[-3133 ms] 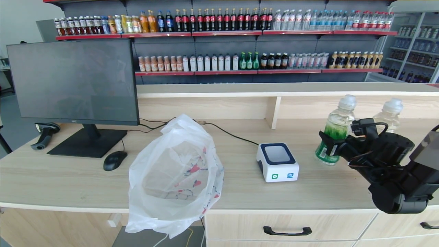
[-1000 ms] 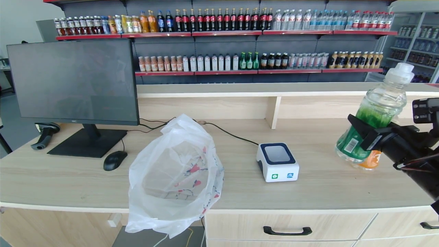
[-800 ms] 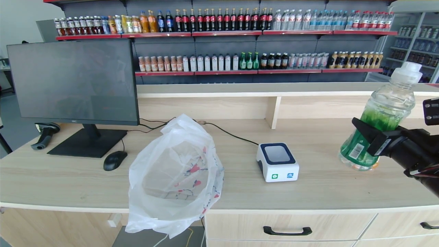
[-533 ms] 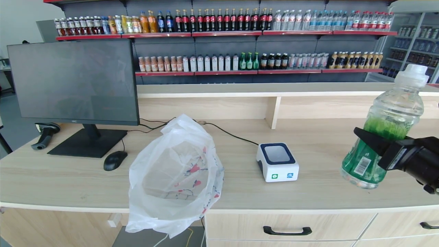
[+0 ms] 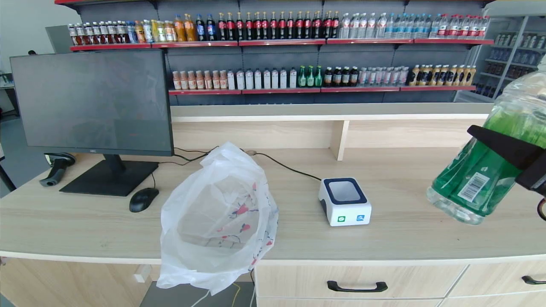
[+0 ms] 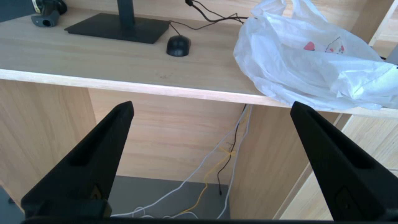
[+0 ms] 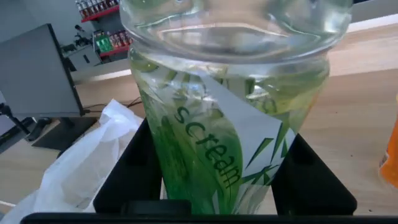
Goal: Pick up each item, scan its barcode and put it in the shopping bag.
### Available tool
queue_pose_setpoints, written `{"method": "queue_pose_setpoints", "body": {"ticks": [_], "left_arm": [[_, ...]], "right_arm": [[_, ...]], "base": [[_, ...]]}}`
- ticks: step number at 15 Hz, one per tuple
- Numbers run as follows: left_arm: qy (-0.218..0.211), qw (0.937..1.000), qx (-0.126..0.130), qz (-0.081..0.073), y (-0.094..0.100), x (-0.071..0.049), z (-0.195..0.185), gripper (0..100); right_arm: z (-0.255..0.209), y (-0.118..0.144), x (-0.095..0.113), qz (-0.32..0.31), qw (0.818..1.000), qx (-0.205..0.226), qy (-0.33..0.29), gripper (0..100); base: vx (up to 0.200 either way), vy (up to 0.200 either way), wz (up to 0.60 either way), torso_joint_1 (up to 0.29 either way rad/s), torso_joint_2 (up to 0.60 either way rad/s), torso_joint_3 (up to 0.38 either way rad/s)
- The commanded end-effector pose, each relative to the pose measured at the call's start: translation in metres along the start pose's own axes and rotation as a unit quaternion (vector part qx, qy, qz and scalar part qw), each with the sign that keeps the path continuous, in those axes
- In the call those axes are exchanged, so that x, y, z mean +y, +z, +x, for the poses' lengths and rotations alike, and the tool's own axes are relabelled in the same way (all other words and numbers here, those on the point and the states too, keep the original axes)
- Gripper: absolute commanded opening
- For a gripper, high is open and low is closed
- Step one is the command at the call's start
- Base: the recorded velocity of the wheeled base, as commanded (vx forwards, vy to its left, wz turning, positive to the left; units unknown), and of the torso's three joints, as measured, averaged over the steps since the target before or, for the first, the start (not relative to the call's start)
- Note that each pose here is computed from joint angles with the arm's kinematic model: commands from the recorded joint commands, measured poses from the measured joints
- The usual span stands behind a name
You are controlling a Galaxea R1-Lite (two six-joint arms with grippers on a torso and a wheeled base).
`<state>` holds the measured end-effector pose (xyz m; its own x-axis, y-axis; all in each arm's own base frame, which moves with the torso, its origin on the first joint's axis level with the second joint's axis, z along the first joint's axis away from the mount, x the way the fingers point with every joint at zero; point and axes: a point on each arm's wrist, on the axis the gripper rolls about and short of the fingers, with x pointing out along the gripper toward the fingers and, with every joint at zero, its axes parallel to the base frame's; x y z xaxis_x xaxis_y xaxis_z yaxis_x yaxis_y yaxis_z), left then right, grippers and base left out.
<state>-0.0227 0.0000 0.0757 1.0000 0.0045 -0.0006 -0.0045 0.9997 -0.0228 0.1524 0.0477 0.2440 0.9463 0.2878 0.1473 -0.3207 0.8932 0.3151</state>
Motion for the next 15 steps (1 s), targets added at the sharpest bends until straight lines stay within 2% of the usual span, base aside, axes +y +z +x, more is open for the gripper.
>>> {"method": "queue_pose_setpoints", "body": {"ticks": [1, 6, 11, 13, 15], "left_arm": [[0.000, 1.0000, 0.000, 0.000, 0.000, 0.000, 0.000, 100], [0.000, 1.0000, 0.000, 0.000, 0.000, 0.000, 0.000, 100], [0.000, 1.0000, 0.000, 0.000, 0.000, 0.000, 0.000, 100], [0.000, 1.0000, 0.000, 0.000, 0.000, 0.000, 0.000, 100], [0.000, 1.0000, 0.000, 0.000, 0.000, 0.000, 0.000, 100]], "right_arm": [[0.001, 0.001, 0.010, 0.019, 0.999, 0.003, 0.031, 0], [-0.001, -0.009, 0.035, 0.083, 0.990, 0.038, 0.103, 0], [-0.003, -0.014, 0.053, 0.142, 0.976, 0.066, 0.150, 0], [0.000, -0.016, 0.055, 0.160, 0.973, 0.074, 0.151, 0], [0.005, -0.007, 0.059, 0.200, 0.964, 0.026, 0.174, 0]], "base": [[0.000, 0.000, 0.00, 0.000, 0.00, 0.000], [0.000, 0.000, 0.00, 0.000, 0.00, 0.000], [0.000, 0.000, 0.00, 0.000, 0.00, 0.000], [0.000, 0.000, 0.00, 0.000, 0.00, 0.000], [0.000, 0.000, 0.00, 0.000, 0.00, 0.000]]}}
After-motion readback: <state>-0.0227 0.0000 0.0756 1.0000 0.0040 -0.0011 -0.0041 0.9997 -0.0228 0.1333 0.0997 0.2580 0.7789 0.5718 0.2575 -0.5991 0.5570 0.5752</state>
